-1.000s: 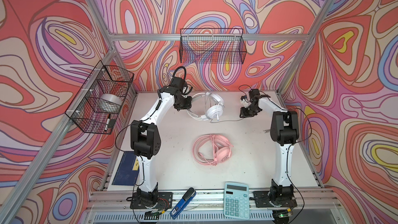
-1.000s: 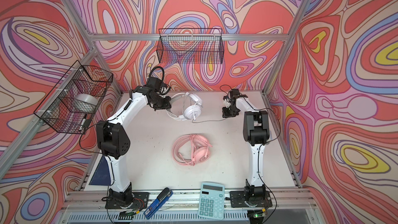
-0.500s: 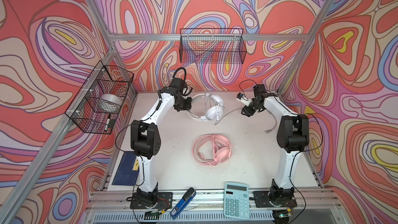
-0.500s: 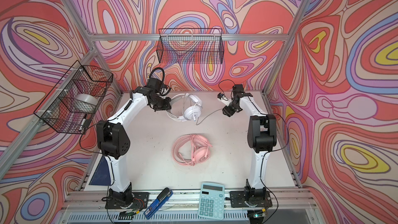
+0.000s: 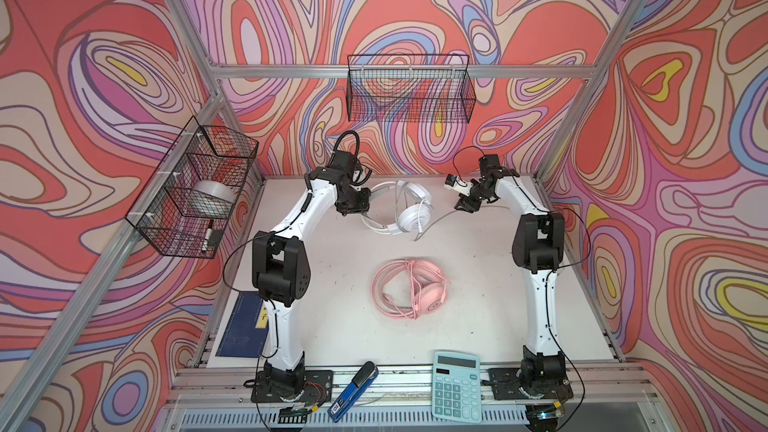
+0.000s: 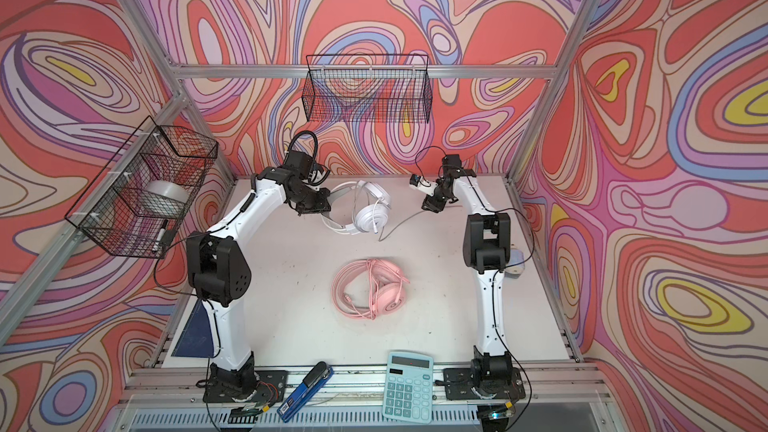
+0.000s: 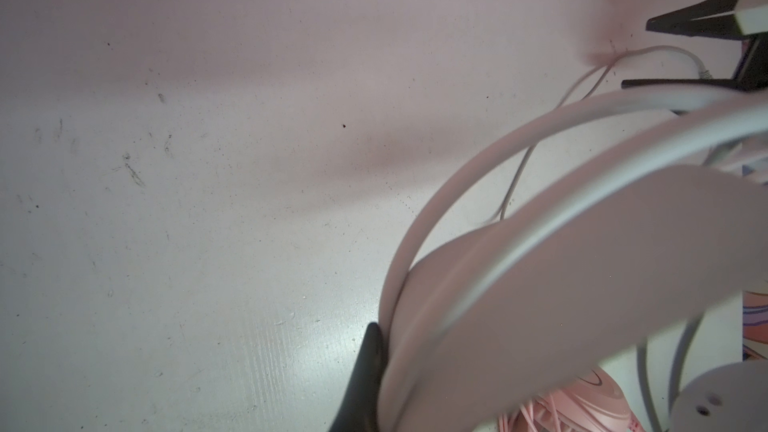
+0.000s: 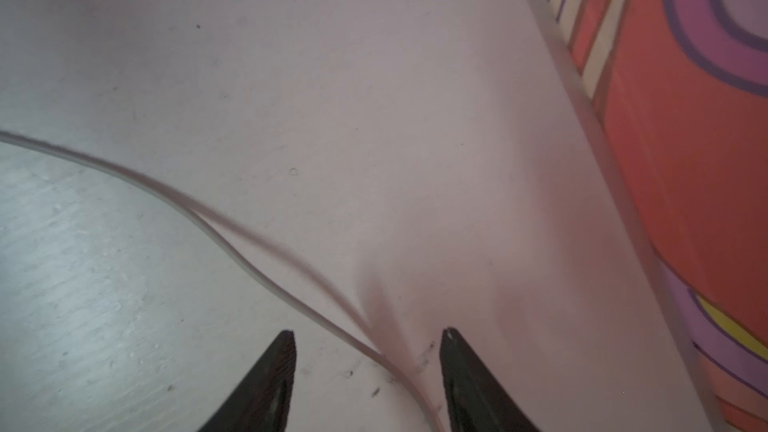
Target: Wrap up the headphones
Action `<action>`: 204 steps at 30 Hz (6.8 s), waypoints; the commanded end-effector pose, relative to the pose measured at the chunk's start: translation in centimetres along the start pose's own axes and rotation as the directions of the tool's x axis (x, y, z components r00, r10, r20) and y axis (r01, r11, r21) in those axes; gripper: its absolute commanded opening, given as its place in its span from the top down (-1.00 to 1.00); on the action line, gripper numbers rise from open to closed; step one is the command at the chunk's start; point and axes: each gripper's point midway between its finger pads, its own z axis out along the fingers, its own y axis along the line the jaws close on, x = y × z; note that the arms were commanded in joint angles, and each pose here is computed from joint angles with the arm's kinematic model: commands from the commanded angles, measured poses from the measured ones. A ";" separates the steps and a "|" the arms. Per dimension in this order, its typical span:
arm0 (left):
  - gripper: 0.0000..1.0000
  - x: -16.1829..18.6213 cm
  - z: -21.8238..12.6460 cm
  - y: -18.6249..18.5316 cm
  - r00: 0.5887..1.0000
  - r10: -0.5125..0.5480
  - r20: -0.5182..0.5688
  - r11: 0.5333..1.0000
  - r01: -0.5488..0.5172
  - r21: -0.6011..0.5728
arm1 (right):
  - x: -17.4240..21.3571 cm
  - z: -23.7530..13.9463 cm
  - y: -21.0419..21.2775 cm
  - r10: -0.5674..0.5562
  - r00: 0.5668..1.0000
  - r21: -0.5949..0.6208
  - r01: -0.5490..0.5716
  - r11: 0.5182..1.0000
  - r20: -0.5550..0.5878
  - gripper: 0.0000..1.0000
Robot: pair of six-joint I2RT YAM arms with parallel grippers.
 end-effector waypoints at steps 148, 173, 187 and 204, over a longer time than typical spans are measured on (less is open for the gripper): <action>1.00 2.7 -1.4 -5.2 0.944 0.330 -0.024 0.942 -0.331 -0.062 | -12.4 -4.2 3.3 0.433 0.868 -0.024 -0.440 0.897 0.243 0.65; 1.00 2.4 0.0 -4.5 0.978 0.209 -0.011 0.978 -0.209 0.016 | -0.2 -13.6 4.0 0.836 0.519 0.358 -0.826 0.436 0.179 -0.19; 1.00 3.0 0.6 -4.4 0.984 0.175 -0.017 0.984 -0.174 0.027 | 11.1 -12.2 16.3 0.982 0.188 0.504 -0.848 0.162 0.002 -0.41; 1.00 3.5 0.2 -4.5 0.983 0.184 -0.017 0.982 -0.183 0.035 | 16.5 -7.0 20.3 0.995 -0.025 0.550 -0.834 0.034 -0.098 0.05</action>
